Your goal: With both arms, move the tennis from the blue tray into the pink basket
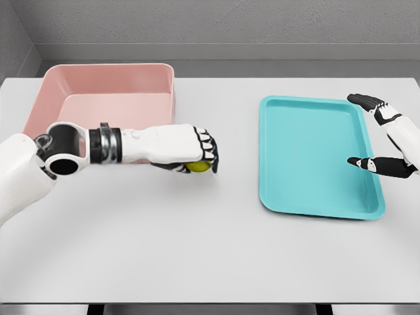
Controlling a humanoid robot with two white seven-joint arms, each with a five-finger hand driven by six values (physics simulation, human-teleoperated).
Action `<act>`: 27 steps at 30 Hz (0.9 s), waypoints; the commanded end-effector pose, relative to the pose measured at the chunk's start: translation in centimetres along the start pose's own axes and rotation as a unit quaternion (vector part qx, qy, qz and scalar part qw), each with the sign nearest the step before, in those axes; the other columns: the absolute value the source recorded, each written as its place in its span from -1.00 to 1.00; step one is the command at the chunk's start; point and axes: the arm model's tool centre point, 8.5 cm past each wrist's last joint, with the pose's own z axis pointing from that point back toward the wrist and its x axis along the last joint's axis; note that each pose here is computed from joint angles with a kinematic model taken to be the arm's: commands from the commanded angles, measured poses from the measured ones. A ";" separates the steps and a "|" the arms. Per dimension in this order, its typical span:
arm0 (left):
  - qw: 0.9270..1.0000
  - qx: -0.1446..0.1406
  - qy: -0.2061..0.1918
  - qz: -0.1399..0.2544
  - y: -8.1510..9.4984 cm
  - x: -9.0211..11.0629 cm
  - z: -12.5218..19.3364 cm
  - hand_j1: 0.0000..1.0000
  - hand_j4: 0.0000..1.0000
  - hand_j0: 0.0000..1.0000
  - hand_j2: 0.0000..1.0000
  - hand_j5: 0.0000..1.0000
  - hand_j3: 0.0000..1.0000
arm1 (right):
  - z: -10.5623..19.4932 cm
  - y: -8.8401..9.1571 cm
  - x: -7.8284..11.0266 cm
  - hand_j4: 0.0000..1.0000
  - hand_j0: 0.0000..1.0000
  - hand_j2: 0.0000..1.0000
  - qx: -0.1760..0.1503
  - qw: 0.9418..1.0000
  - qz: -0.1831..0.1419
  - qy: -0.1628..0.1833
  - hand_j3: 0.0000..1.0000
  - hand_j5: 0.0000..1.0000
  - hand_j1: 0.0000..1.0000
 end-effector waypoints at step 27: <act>0.981 0.040 0.181 0.054 1.5 -9.9 10.8 0.20 0.20 0.20 0.20 0.20 0.20 | 0.0 -0.1 0.0 1.00 1.00 1.00 -0.003 1.000 -0.003 0.000 1.00 1.00 1.00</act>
